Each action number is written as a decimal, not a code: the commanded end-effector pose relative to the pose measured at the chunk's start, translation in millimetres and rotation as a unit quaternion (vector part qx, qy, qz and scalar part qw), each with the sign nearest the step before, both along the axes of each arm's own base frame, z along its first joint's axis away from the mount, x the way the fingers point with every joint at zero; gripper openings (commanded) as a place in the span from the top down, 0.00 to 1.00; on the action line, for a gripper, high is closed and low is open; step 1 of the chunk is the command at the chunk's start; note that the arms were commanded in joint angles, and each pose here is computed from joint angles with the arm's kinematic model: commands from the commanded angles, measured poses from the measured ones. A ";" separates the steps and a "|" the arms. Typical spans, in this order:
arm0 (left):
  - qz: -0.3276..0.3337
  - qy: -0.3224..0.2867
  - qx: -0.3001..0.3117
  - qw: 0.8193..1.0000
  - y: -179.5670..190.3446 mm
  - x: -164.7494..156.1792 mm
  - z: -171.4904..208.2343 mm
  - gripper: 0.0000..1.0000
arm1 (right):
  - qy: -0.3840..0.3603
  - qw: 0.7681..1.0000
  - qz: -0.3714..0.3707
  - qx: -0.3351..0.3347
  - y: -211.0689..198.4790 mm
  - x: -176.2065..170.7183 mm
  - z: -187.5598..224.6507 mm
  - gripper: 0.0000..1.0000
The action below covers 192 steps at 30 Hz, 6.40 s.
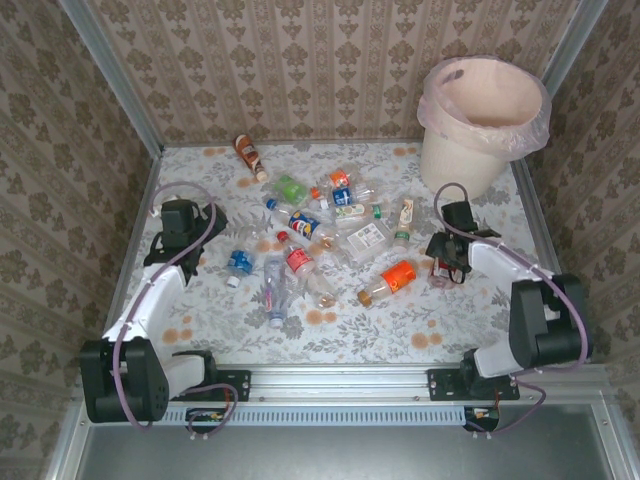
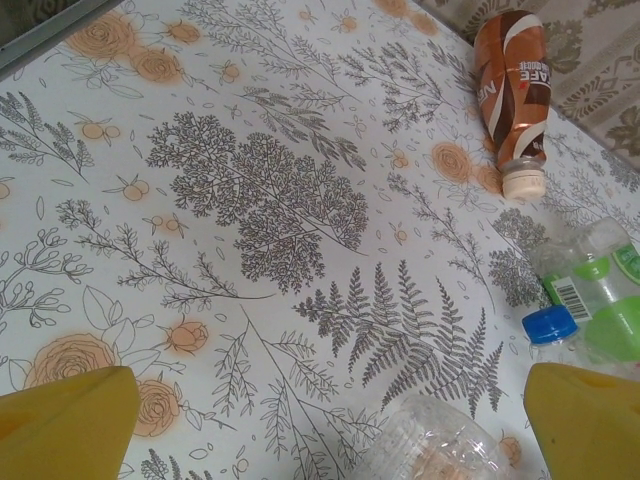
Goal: Put the plastic bottles in the bin
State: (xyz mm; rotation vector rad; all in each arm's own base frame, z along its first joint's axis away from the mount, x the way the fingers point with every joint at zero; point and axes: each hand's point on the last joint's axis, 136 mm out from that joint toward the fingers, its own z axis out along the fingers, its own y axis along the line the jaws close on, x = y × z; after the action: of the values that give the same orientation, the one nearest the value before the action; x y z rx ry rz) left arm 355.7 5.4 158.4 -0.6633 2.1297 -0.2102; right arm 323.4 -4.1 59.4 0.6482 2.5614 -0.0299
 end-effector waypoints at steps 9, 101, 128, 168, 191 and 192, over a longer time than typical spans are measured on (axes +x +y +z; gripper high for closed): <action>-0.101 -0.052 -0.044 0.993 -39.6 19.9 40.2 0.00 | -0.318 0.919 0.167 0.160 79.9 45.5 197.4 0.46; -0.119 0.100 -0.005 0.988 -65.1 -23.3 -0.6 0.00 | -0.338 0.915 0.212 0.054 16.8 152.8 340.1 0.00; -0.245 0.267 0.088 0.928 -86.5 -52.7 -98.1 0.07 | -0.405 0.899 0.132 0.105 19.4 52.0 307.0 0.00; -0.291 0.043 0.018 0.956 -124.9 -22.5 14.0 0.51 | -0.391 0.877 0.171 0.219 70.2 49.2 277.7 0.00; -0.667 -0.175 -0.173 0.704 -376.8 -80.6 155.0 0.52 | -0.373 0.770 0.381 0.350 195.4 18.3 285.3 0.00; -0.675 -0.177 -0.173 0.695 -381.7 -84.8 156.3 0.52 | -0.376 0.764 0.386 0.354 197.5 16.9 288.4 0.00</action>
State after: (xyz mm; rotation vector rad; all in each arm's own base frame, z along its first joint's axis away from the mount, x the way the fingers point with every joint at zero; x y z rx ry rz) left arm 292.7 -357.9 273.4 0.7193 1.9441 -1.2984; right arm 351.2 178.7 317.1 -0.1047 1.8582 1.1571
